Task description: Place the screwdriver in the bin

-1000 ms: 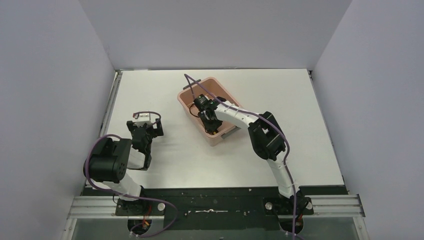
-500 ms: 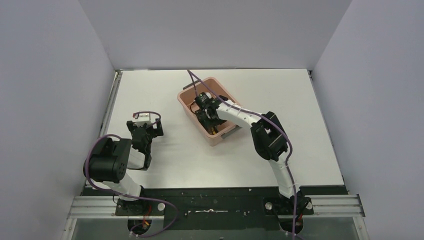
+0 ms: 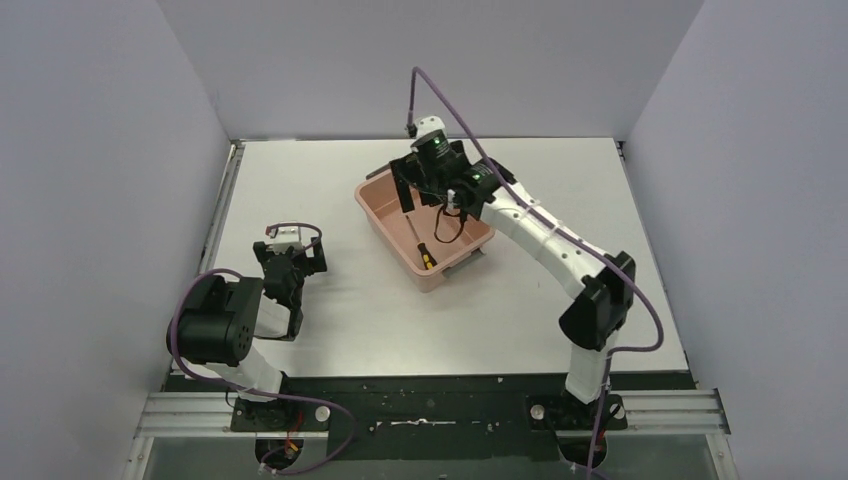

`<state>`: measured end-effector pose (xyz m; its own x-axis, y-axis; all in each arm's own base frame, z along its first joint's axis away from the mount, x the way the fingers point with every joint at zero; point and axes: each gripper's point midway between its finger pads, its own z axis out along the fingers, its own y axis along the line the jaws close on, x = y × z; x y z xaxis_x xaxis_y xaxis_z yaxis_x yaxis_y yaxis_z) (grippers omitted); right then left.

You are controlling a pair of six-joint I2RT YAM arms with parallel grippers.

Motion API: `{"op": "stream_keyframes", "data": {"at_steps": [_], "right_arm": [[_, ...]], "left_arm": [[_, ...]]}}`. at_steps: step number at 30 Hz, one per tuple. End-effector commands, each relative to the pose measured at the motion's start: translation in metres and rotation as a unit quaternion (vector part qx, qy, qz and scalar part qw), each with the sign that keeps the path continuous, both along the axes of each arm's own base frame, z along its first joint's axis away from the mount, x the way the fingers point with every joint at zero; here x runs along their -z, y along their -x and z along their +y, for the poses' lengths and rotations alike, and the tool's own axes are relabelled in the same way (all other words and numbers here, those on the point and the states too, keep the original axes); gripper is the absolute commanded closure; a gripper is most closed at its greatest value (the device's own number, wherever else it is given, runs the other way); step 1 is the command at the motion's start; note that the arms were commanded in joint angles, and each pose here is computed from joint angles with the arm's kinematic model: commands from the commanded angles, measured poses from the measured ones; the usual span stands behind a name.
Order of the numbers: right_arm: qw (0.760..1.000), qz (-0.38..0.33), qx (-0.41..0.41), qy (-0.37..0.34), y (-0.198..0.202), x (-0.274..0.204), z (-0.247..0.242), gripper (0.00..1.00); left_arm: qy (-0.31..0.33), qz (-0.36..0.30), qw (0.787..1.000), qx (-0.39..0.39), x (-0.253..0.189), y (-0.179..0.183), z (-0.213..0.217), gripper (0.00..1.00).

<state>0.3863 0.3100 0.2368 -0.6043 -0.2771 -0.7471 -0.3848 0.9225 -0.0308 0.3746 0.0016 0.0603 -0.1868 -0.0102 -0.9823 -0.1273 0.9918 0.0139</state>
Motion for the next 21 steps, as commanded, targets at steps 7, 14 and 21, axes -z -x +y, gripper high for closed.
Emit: {"op": "stream_keyframes", "data": {"at_steps": [7,14,21], "right_arm": [[0.973,-0.134,0.17,-0.081,-0.002,-0.066,-0.162,0.0],[0.955,-0.093,0.262,-0.102,0.023,0.029,-0.258,0.0],[0.942,-0.037,0.327,-0.059,0.057,0.117,-0.296,0.0]], "left_arm": [[0.0,-0.023,1.0,0.008,-0.013,-0.005,-0.002,0.03],[0.0,-0.024,1.0,0.007,-0.014,-0.005,-0.002,0.03],[-0.001,-0.023,1.0,0.008,-0.013,-0.005,-0.002,0.03]]}}
